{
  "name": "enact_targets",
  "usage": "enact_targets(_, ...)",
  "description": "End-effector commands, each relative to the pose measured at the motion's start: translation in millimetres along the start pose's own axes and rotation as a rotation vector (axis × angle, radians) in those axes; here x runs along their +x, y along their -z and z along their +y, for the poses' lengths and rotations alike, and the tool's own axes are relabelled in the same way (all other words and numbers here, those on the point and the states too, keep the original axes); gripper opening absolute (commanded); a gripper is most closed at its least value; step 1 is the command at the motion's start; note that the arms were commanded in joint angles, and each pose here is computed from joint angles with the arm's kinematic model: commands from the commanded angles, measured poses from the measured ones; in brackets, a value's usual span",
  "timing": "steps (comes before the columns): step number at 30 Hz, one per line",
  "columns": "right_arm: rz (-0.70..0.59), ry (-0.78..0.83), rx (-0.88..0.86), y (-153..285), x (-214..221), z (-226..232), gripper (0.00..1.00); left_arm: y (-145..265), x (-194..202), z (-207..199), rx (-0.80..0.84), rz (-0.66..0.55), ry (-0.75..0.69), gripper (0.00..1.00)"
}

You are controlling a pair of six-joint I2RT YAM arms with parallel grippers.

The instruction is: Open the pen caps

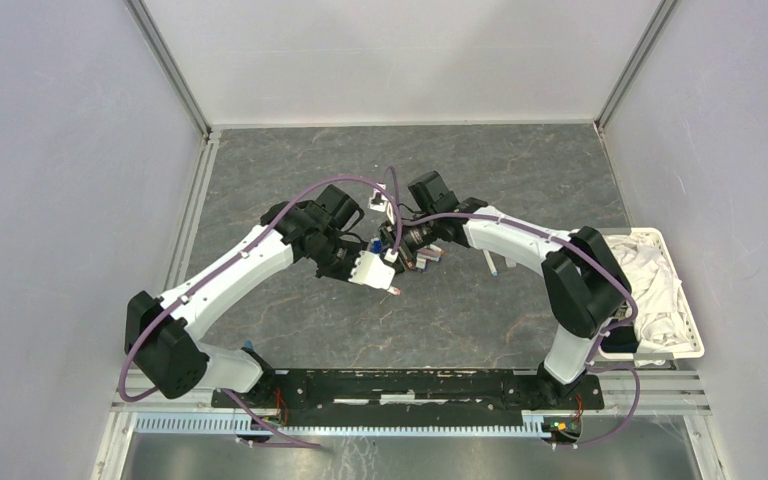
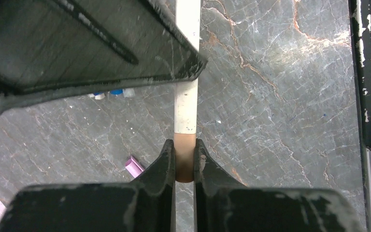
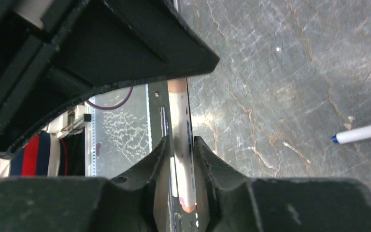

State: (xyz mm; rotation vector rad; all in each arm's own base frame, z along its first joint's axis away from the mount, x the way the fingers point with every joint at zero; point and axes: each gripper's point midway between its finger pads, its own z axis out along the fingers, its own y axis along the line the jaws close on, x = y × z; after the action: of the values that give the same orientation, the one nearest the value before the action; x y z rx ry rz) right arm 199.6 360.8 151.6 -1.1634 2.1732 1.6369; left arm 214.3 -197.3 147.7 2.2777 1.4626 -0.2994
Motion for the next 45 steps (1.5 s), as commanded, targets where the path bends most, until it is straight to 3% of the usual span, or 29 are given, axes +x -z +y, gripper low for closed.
enact_targets(1, -0.049, 0.055, -0.042, -6, -19, 6, 0.37, 3, -8, -6, 0.006, -0.02, -0.021, 0.02)
enact_targets(3, -0.05, 0.048, -0.051, -12, -20, 6, 0.47, 4, -10, -3, 0.0, -0.027, -0.02, 0.02)
enact_targets(6, -0.043, 0.044, -0.064, -19, -21, 5, 0.49, 7, -13, 1, -0.007, -0.034, -0.013, 0.02)
enact_targets(13, -0.026, 0.026, -0.066, -22, -13, 2, 0.32, 11, -11, 6, -0.032, -0.012, 0.003, 0.02)
enact_targets(18, -0.004, 0.02, -0.039, -17, 4, -3, 0.01, 16, 3, 13, -0.052, 0.037, 0.0, 0.02)
enact_targets(23, 0.008, 0.012, 0.011, -4, 24, -11, 0.0, 32, 43, 33, -0.114, 0.132, -0.004, 0.02)
enact_targets(33, 0.03, -0.013, 0.142, 20, 43, -30, 0.0, 58, 104, 56, -0.219, 0.201, 0.097, 0.02)
enact_targets(37, -0.063, -0.037, 0.359, 58, 21, -64, 0.0, 35, 100, 41, -0.187, 0.127, 0.19, 0.02)
enact_targets(41, -0.193, -0.19, 0.739, 129, 19, -130, 0.0, -3, 107, 16, -0.13, 0.09, 0.329, 0.02)
enact_targets(45, -0.24, -0.259, 1.101, 187, 35, -172, 0.0, -30, 121, 9, -0.145, 0.104, 0.406, 0.02)
